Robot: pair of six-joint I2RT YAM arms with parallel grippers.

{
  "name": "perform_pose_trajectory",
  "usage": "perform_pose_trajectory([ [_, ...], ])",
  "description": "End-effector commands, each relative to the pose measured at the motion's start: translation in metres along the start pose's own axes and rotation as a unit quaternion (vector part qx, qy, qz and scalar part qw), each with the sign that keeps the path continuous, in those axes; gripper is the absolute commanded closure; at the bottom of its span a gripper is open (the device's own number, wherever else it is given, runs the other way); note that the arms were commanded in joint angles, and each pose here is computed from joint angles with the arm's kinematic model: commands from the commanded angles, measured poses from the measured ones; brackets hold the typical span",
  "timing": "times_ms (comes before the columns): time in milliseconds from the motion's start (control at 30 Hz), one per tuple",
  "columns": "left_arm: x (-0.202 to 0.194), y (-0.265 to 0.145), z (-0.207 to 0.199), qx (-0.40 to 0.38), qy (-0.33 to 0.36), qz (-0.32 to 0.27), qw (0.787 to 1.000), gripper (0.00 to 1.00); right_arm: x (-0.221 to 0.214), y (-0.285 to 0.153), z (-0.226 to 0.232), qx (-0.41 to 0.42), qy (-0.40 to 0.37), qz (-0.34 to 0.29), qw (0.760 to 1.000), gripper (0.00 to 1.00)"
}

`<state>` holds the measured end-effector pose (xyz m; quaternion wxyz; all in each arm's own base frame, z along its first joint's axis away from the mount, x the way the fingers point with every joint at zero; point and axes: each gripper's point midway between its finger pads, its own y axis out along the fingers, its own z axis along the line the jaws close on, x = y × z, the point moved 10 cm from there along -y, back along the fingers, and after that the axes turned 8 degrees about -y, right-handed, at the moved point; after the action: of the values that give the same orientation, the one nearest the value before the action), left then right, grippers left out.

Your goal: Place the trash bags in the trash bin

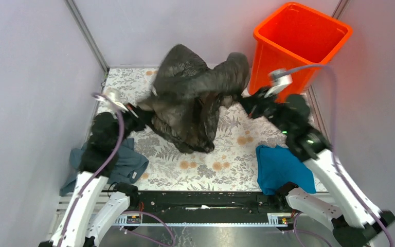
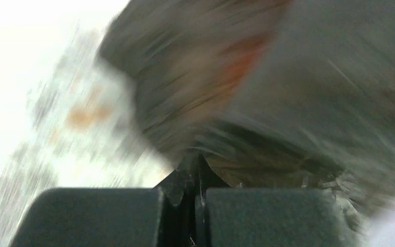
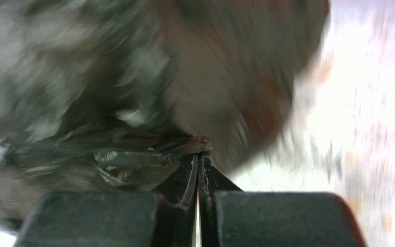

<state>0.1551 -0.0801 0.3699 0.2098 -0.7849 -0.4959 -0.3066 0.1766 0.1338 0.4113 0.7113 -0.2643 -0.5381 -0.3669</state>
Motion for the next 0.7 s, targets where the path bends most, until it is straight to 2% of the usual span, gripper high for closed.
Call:
perform_pose_trajectory([
  [0,-0.069,-0.016,0.076,0.175,-0.038,0.111,0.978,1.0,-0.115,0.001,-0.024,-0.03,0.062,0.207,0.976,1.0],
  [67,-0.053,-0.028,0.062,0.161,-0.014,0.073,0.984,1.0,-0.1,-0.007,-0.025,-0.044,0.037,0.183,0.981,1.0],
  [133,-0.018,-0.035,0.029,0.123,0.014,0.016,0.992,1.0,-0.066,-0.006,-0.02,-0.049,0.008,0.147,0.988,1.0],
  [200,0.015,-0.037,-0.005,0.085,0.033,-0.021,0.996,1.0,-0.026,0.0,-0.009,-0.03,-0.011,0.11,0.993,1.0],
  [300,0.056,-0.035,-0.054,0.015,0.042,-0.046,0.998,1.0,0.032,0.006,0.013,0.024,-0.022,0.052,0.998,1.0],
  [367,0.074,-0.044,-0.082,-0.043,0.042,-0.066,0.996,1.0,0.051,0.007,0.02,0.041,-0.024,0.031,0.998,1.0],
  [433,0.079,-0.053,-0.093,-0.082,0.048,-0.088,0.992,1.0,0.053,0.002,0.02,0.035,-0.025,0.02,0.999,1.0],
  [500,0.072,-0.056,-0.081,-0.069,0.049,-0.107,0.991,1.0,0.04,-0.003,0.014,0.018,-0.023,0.022,0.999,1.0],
  [567,0.059,-0.049,-0.054,0.009,0.036,-0.105,0.994,1.0,0.022,-0.005,0.006,-0.007,-0.019,0.036,0.999,1.0],
  [633,0.051,-0.044,-0.029,0.104,0.018,-0.107,0.989,1.0,0.013,-0.006,0.003,-0.017,-0.014,0.052,0.998,1.0],
  [667,0.05,-0.043,-0.024,0.127,0.014,-0.111,0.986,1.0,0.013,-0.005,0.004,-0.011,-0.013,0.057,0.998,1.0],
])
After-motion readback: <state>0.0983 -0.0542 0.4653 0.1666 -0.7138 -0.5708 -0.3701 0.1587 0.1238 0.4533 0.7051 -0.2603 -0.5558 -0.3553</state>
